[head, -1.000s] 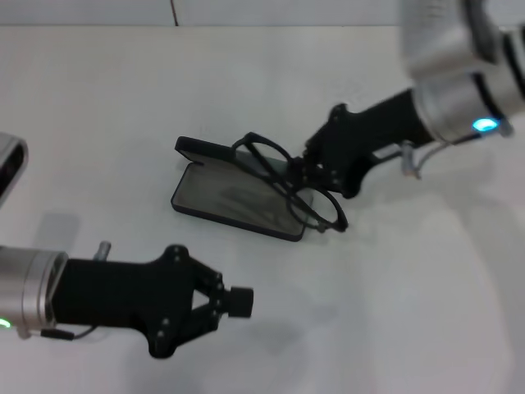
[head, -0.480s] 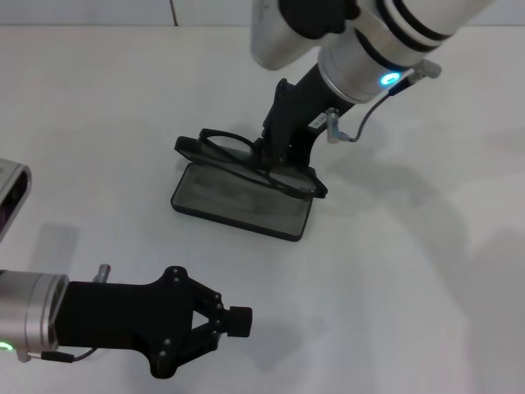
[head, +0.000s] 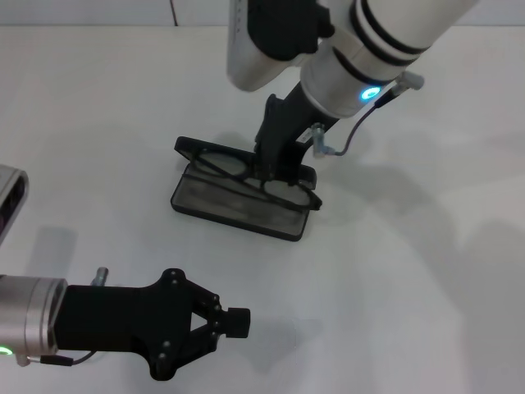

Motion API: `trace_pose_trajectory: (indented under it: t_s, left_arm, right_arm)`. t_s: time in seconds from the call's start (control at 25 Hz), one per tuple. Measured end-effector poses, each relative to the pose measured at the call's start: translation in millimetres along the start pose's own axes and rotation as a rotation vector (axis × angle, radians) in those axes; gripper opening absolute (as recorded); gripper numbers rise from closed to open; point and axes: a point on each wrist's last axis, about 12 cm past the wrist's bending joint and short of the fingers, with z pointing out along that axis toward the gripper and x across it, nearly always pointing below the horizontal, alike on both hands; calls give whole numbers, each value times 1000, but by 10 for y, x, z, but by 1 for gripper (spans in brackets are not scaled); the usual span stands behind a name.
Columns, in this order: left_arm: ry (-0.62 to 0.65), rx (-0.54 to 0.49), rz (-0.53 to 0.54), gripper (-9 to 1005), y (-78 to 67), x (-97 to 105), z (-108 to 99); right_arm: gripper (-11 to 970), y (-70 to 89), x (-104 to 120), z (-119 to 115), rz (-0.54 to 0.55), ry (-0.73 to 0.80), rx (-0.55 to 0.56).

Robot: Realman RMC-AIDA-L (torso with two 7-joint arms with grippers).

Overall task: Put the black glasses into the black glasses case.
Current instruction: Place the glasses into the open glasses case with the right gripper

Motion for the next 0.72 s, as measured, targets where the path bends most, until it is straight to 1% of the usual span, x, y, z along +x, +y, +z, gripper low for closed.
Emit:
trace_pose_trajectory:
  t_s: [0.32,0.72]
  left_arm:
    - [4,4,-14,8,-12,23,9]
    - [5,-6,-19,10,-12,47,34]
  right_arm:
    - [57,27,-39,72,-1,-13,10]
    - [60,32,83,187,13,30,17]
